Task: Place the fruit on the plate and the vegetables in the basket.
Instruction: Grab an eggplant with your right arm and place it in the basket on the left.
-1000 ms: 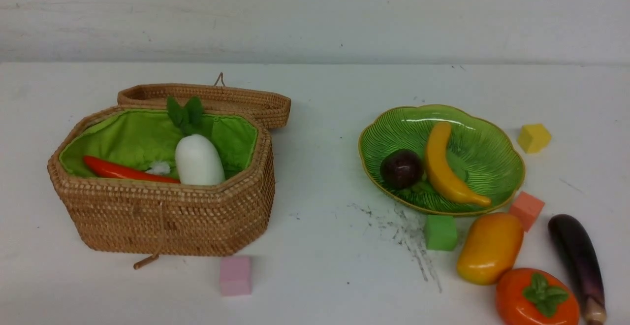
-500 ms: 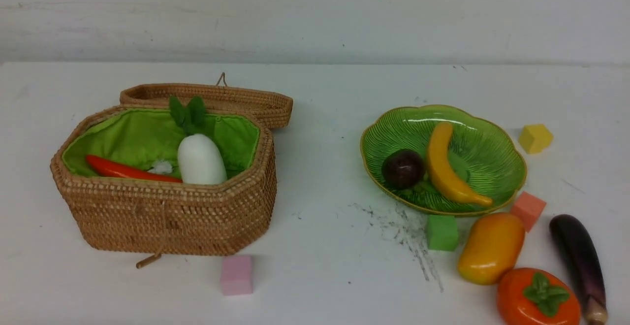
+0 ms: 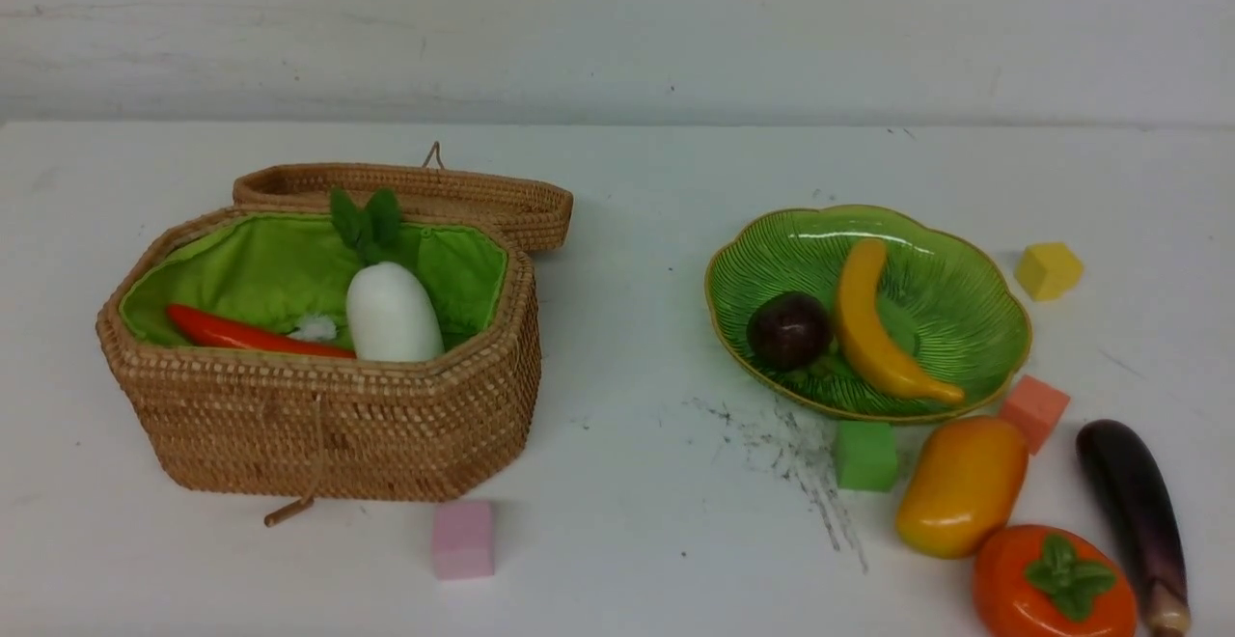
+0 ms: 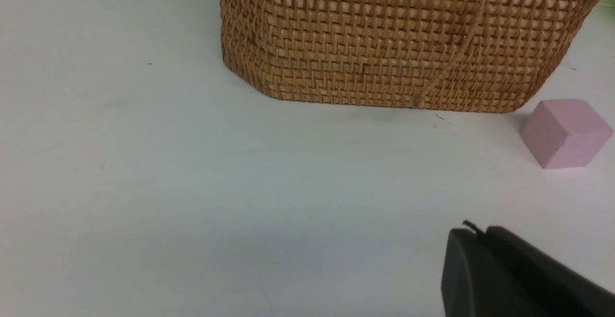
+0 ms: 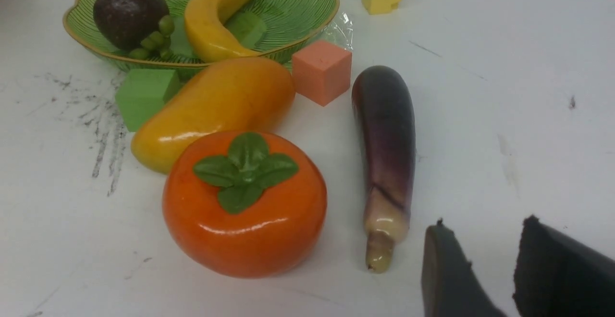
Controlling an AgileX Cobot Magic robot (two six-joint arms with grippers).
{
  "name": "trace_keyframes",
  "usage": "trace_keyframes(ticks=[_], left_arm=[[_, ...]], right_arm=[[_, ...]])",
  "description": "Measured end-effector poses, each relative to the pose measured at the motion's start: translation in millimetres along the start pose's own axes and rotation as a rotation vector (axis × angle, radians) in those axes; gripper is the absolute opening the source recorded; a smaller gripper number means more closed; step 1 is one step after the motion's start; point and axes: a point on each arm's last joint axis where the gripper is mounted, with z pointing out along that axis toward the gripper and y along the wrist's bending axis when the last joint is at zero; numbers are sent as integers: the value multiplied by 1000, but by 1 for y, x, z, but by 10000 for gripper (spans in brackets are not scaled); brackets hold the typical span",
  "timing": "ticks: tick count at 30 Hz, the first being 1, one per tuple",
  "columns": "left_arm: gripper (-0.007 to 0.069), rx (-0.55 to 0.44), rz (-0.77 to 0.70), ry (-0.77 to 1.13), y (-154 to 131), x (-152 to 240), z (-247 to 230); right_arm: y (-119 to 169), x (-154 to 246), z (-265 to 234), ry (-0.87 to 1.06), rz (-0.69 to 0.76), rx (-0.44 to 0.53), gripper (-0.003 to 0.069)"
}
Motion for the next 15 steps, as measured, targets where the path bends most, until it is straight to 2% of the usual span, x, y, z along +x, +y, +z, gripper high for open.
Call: trace_keyframes(ticks=[10, 15], left_arm=[[19, 1, 0, -2, 0, 0, 0], [19, 1, 0, -2, 0, 0, 0]], right_arm=[[0, 0, 0, 0, -2, 1, 243], [-2, 0, 0, 6, -64, 27, 243]])
